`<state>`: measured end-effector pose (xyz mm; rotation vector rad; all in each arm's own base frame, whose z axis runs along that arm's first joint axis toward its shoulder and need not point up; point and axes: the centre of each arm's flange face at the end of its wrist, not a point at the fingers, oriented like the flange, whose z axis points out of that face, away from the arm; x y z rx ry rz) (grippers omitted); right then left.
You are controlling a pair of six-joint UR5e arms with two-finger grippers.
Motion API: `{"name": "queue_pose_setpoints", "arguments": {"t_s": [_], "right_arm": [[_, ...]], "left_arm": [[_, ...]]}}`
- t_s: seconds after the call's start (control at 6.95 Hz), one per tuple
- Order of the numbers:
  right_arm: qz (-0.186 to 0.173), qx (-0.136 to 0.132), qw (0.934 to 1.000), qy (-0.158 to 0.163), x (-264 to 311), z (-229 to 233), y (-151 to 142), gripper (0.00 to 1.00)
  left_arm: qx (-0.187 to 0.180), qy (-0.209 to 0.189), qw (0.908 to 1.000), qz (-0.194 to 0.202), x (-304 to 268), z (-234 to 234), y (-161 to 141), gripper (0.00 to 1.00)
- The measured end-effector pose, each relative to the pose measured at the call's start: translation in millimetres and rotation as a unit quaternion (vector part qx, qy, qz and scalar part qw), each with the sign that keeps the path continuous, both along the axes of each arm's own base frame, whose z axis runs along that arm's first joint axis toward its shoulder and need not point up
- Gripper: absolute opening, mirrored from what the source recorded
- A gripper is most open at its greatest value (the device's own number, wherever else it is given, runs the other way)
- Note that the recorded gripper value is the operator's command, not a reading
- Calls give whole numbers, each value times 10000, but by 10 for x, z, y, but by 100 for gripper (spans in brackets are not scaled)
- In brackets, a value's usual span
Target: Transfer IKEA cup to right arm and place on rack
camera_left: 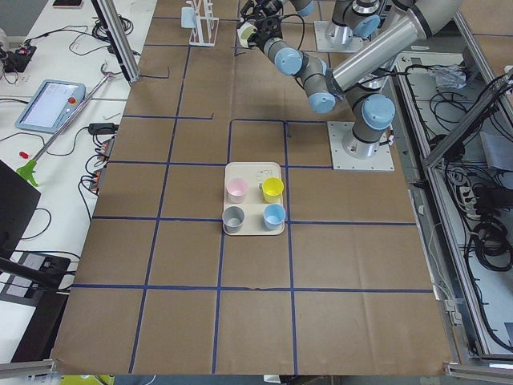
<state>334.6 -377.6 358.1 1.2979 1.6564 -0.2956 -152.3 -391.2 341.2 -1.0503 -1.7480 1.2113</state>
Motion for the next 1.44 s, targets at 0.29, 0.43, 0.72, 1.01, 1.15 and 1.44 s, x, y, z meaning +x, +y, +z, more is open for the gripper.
{"name": "queue_pose_setpoints", "arguments": {"t_s": [0.29, 0.43, 0.72, 1.01, 1.15, 1.44], "right_arm": [[-1, -39, 10000, 3, -3, 13, 4, 30], [-13, -47, 10000, 11, -6, 14, 3, 21], [-35, -55, 10000, 22, -12, 15, 3, 20], [-78, -95, 9999, 34, -23, 36, -56, 18], [-164, -178, 9997, 23, -66, 96, -189, 16], [-475, -653, 9963, 297, -435, 221, -760, 16]], "left_arm": [[166, 59, 9998, 63, 4, 17, -11, 98], [266, 97, 9996, 92, 4, 16, -13, 99], [404, 155, 9989, 170, 27, 36, -22, 99], [493, 149, 9967, 627, 318, 130, -159, 99], [524, 22, 9931, 1046, 573, 170, -255, 99], [1063, -318, 9731, 2017, 908, 245, -443, 99]]}}
